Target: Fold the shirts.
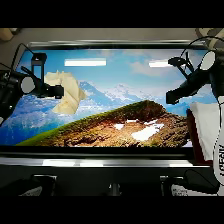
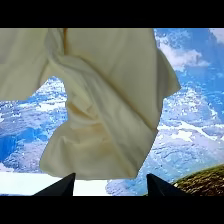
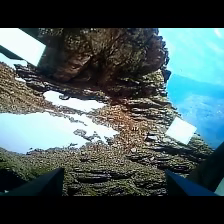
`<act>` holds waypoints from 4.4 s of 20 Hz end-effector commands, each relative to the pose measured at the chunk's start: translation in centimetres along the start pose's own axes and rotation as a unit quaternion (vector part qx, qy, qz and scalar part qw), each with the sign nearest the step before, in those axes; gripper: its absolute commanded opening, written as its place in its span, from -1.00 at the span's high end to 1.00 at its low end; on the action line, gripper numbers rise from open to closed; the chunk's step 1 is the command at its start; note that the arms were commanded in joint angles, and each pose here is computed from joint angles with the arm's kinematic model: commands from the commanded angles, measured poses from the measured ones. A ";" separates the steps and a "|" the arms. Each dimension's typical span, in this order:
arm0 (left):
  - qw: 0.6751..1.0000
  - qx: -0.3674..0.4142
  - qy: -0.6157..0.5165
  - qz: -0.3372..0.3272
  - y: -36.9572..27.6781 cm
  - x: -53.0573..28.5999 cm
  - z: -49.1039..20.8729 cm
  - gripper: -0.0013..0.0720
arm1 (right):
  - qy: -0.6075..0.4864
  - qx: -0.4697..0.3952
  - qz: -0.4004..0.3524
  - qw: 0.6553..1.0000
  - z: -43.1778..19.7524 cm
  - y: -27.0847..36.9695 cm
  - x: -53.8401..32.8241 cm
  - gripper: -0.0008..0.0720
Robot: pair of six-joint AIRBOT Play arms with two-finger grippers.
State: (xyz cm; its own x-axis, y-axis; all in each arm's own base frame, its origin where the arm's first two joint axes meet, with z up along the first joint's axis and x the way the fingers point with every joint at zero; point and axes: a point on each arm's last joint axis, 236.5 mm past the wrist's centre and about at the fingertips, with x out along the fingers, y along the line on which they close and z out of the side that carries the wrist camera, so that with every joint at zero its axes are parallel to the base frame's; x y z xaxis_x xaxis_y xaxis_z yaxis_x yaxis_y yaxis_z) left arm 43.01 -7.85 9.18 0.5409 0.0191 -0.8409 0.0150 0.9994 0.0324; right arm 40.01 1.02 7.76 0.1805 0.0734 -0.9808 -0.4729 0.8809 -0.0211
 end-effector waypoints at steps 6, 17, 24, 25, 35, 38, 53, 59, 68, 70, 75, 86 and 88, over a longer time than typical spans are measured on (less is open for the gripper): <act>0.968 -0.008 -0.237 -0.080 -3.7 -2.7 10.9 -0.50 | -0.049 -0.020 -0.029 0.998 2.4 -1.3 -0.1 -0.93; 0.988 0.005 -0.155 -0.017 0.7 3.3 8.2 -0.74 | -0.058 -0.024 -0.034 0.997 2.8 -1.5 -0.2 -0.85; 0.971 -0.215 0.102 -0.018 7.0 15.0 0.0 -0.74 | -0.069 -0.022 -0.026 0.997 3.3 -1.1 -0.2 -0.84; 0.970 -0.216 0.112 -0.027 6.5 16.5 -0.5 -0.74 | -0.073 -0.022 -0.020 0.997 3.5 -0.8 -0.3 -0.84; 0.970 -0.201 0.098 -0.095 1.6 17.6 1.2 0.88 | -0.129 -0.033 -0.003 0.991 5.8 0.3 -1.4 -0.84; 0.987 -0.092 -0.030 -0.128 0.0 8.6 8.9 0.88 | -0.181 -0.053 -0.039 0.981 6.8 -0.1 -5.0 -0.85; 0.949 0.033 -0.022 -0.312 -29.5 -4.3 -6.9 0.88 | -0.438 -0.014 -0.283 0.853 -0.9 1.0 -32.3 -0.85; 0.950 0.171 0.046 -0.256 -29.0 -2.0 -9.4 -0.99 | -0.276 -0.007 -0.193 0.942 -1.7 0.8 -22.1 -0.85; 0.973 -0.054 0.213 -0.065 0.5 6.7 -7.5 -0.98 | 0.009 -0.067 0.195 0.979 -2.6 14.2 2.1 -0.93; 0.956 -0.138 0.231 -0.115 0.0 9.0 -10.0 -0.97 | 0.029 -0.103 0.186 0.977 -3.4 16.7 4.7 -0.94; 0.944 -0.215 0.191 -0.163 -3.3 12.8 -10.8 -0.95 | 0.031 -0.136 0.181 0.974 -3.6 20.1 7.5 -0.97; 0.929 -0.248 0.186 -0.203 -7.6 16.1 -10.9 -0.73 | 0.033 -0.082 0.218 0.972 -5.1 22.2 11.0 -0.97; 0.928 -0.245 0.193 -0.202 -8.0 16.4 -11.4 -0.32 | 0.025 -0.062 0.211 0.975 -5.0 22.0 11.9 -0.97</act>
State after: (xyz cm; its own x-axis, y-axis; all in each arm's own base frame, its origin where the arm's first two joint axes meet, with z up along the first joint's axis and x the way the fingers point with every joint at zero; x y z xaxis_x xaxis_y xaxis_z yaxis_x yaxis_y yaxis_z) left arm 42.42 -14.39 -10.18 0.2439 -0.4402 -0.8641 -0.2832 0.8198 -0.4976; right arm 26.96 18.39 -4.39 -0.1306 0.3655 -0.9216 -0.6321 0.6855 0.3614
